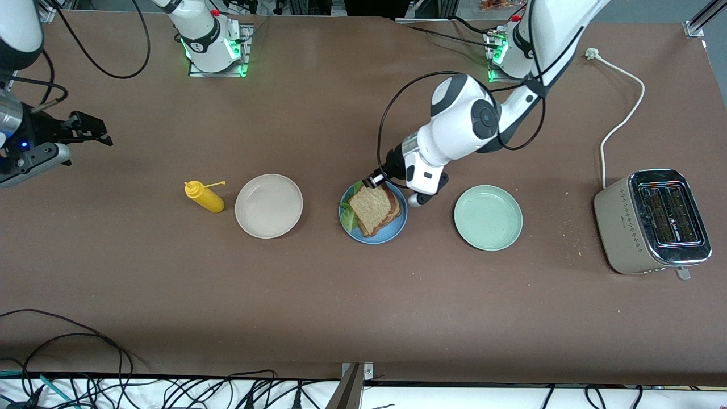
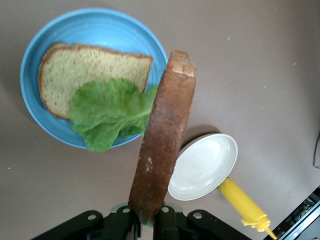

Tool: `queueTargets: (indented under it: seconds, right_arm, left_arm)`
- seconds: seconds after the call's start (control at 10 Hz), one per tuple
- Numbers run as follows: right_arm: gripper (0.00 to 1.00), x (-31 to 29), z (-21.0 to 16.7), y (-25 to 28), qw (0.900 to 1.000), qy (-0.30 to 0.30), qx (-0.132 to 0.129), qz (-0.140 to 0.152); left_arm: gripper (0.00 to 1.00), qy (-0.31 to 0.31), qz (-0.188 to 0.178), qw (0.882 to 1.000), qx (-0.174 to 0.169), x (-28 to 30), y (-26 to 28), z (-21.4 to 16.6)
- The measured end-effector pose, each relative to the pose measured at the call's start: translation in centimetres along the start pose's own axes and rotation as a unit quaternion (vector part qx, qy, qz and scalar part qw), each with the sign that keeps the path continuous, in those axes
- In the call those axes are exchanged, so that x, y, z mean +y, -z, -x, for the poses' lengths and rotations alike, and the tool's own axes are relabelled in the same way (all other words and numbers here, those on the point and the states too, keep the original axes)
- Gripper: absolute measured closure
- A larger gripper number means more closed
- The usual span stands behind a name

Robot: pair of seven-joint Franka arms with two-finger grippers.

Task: Make sandwich in blue plate with both arms
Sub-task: 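Lift the toast from the toaster with the left gripper toward the blue plate, then lower the toast onto the lettuce with the left gripper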

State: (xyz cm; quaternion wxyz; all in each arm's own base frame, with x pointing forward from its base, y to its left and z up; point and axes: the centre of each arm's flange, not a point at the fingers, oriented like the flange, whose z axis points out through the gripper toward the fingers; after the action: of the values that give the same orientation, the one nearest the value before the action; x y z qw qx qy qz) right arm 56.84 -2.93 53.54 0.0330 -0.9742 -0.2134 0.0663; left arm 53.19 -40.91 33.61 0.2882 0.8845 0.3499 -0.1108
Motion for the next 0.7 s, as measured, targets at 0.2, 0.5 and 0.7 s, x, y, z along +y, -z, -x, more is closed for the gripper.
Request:
queueTargets:
  seconds: [0.2,0.5,0.7]
  right_arm:
    - [0.0,-1.8,0.0,0.5,0.989,-0.144,0.014,0.008]
    - [0.0,-1.7,0.1,0.8,0.967,-0.253,0.022,0.008]
    - [0.0,-2.4,-0.4,0.8,0.962,-0.272,0.025,0.008]
  left_arm:
    - [0.9,-0.009,-0.014,1.0,-0.008,-1.0,-2.0,1.6]
    - [0.9,-0.012,-0.017,1.0,-0.012,-1.4,-3.3,2.4]
    - [0.9,-0.01,-0.015,1.0,-0.012,-1.9,-4.2,1.9]
